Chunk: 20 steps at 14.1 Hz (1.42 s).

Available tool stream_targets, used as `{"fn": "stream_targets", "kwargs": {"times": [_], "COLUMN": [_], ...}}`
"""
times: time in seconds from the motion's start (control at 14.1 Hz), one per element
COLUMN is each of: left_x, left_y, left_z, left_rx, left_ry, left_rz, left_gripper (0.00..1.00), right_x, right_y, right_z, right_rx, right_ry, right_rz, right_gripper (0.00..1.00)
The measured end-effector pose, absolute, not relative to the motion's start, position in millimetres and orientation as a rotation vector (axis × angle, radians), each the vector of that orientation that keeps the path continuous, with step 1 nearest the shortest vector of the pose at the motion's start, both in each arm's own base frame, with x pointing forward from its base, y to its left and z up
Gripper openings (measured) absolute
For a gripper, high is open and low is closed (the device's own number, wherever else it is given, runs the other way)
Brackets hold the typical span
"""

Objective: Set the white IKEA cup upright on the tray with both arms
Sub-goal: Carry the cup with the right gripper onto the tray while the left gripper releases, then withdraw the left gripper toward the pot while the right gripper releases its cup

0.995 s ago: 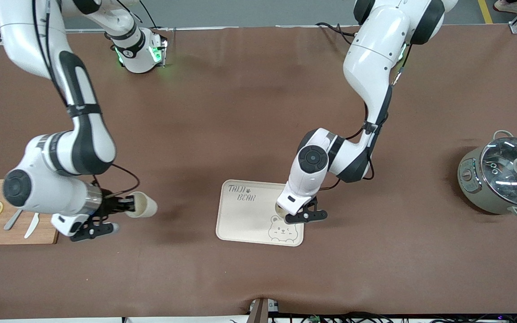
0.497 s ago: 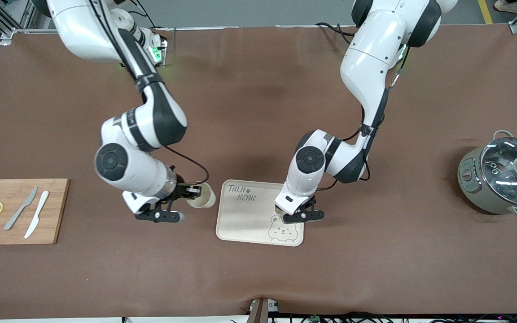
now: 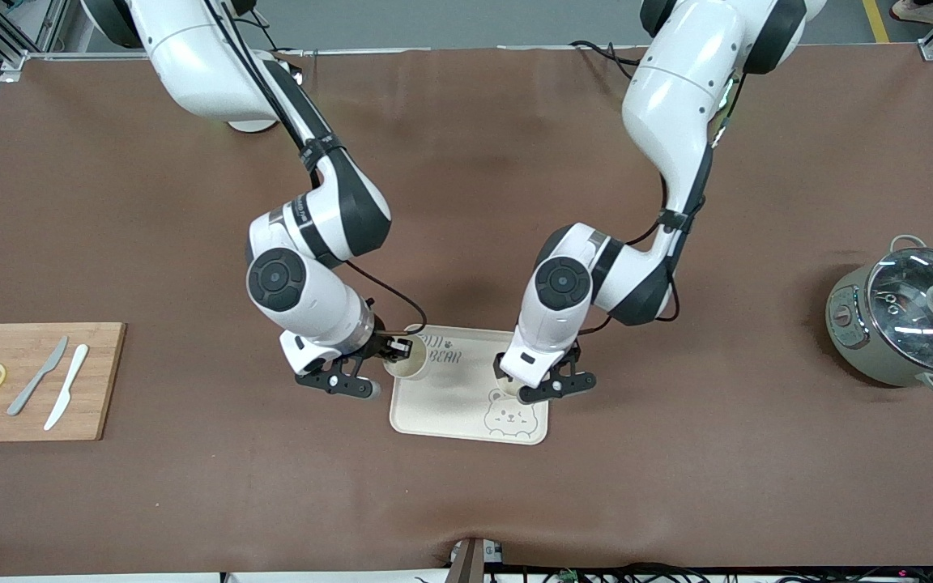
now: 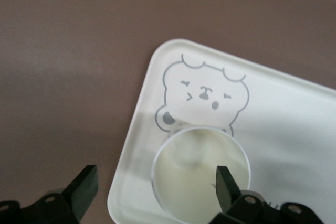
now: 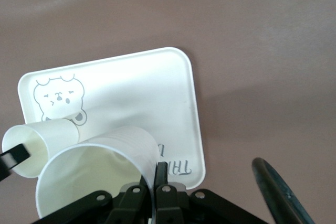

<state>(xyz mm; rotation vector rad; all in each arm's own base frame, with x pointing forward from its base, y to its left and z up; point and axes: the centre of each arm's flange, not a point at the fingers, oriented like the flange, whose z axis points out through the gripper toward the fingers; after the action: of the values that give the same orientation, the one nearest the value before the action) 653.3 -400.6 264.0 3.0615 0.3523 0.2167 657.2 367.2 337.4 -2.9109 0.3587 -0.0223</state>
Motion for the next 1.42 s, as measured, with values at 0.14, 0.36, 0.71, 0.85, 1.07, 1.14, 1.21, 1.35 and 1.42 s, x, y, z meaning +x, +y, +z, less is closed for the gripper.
{"fn": "stream_targets", "kwargs": {"times": [0.14,0.36,0.71,0.85,1.07,1.14,1.21,1.35,1.42], "left_x": [665,690,726,731,727,724,721,719,718], "left_y": [-378,-316,-199,-175,-148,-140,-134,-131,-132], "left_z": [280,320,363,369,377,378,379,389,394], "left_rx": [3.074,3.115,3.155,3.163,3.187,3.194,3.195,3.191,3.185], "left_ry": [0.354,0.258,0.107,0.053,-0.061,-0.117,-0.165,-0.201,-0.200], "left_rz": [0.209,0.179,0.192,0.204,0.096,0.029,-0.009,-0.019,-0.017], "left_gripper": [1.00,1.00,1.00,1.00,1.00,1.00,1.00,1.00,1.00], "right_x": [655,654,655,655,651,650,649,648,648], "right_y": [377,379,378,381,393,395,396,397,398], "right_z": [328,315,294,286,268,262,258,251,248], "right_rx": [-2.916,-2.970,-2.997,-2.994,-2.991,-2.992,-2.994,-2.998,-2.996], "right_ry": [0.369,0.348,0.340,0.334,0.322,0.323,0.324,0.323,0.321], "right_rz": [-0.040,-0.074,-0.075,-0.088,-0.106,-0.106,-0.105,-0.100,-0.106], "right_gripper": [0.04,0.04,0.04,0.04,0.04,0.04,0.04,0.04,0.04]}}
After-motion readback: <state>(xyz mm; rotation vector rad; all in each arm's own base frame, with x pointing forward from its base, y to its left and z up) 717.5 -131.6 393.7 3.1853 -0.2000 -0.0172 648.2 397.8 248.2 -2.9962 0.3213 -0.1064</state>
